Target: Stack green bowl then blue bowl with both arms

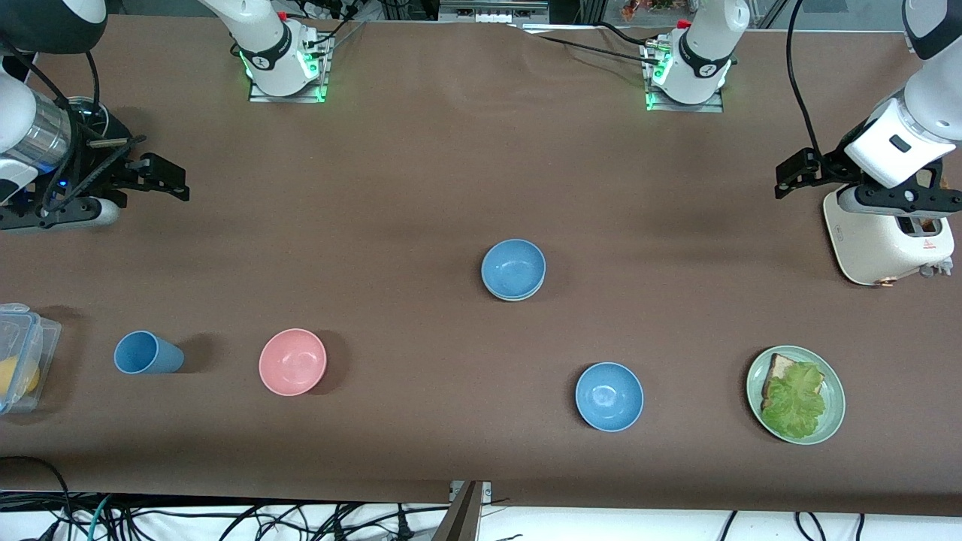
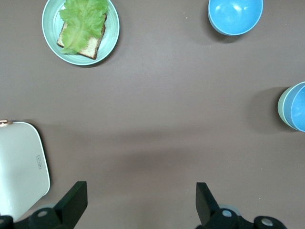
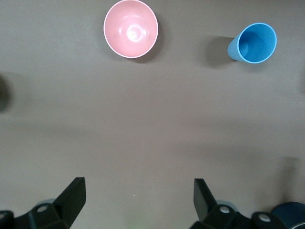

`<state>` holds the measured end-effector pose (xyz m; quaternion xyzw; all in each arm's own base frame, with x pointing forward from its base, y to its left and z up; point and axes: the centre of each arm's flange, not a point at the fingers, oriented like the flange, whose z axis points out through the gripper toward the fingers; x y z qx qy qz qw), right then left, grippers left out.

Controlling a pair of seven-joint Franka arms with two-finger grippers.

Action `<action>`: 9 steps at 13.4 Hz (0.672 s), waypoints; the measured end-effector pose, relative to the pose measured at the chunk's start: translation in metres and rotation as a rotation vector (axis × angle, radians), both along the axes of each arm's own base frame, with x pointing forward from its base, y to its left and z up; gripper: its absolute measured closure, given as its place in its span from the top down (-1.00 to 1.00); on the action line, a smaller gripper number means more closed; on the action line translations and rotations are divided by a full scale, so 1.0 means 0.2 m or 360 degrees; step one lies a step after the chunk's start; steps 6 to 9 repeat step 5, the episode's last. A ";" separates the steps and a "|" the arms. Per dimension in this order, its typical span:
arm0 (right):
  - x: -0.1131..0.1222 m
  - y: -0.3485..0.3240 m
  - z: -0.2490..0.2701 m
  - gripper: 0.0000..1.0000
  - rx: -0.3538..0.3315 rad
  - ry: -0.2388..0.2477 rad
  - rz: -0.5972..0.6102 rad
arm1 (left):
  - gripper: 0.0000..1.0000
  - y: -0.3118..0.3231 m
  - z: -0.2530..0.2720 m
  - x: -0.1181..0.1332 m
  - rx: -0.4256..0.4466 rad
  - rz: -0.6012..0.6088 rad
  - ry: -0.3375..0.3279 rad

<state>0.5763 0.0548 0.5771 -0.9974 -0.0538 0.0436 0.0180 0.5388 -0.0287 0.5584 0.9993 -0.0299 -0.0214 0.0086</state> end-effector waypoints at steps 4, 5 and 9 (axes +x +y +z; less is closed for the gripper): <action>0.00 0.00 0.00 1.00 0.0000 0.0000 0.0000 | 1.00 0.00 0.00 0.00 0.0000 -0.0003 0.0002; 0.00 0.00 0.00 1.00 0.0000 0.0000 0.0000 | 1.00 0.00 -0.01 0.00 -0.0001 -0.0003 0.0005; 0.00 0.00 0.00 1.00 0.0000 0.0000 0.0000 | 1.00 0.00 -0.01 0.00 -0.0001 -0.0003 0.0005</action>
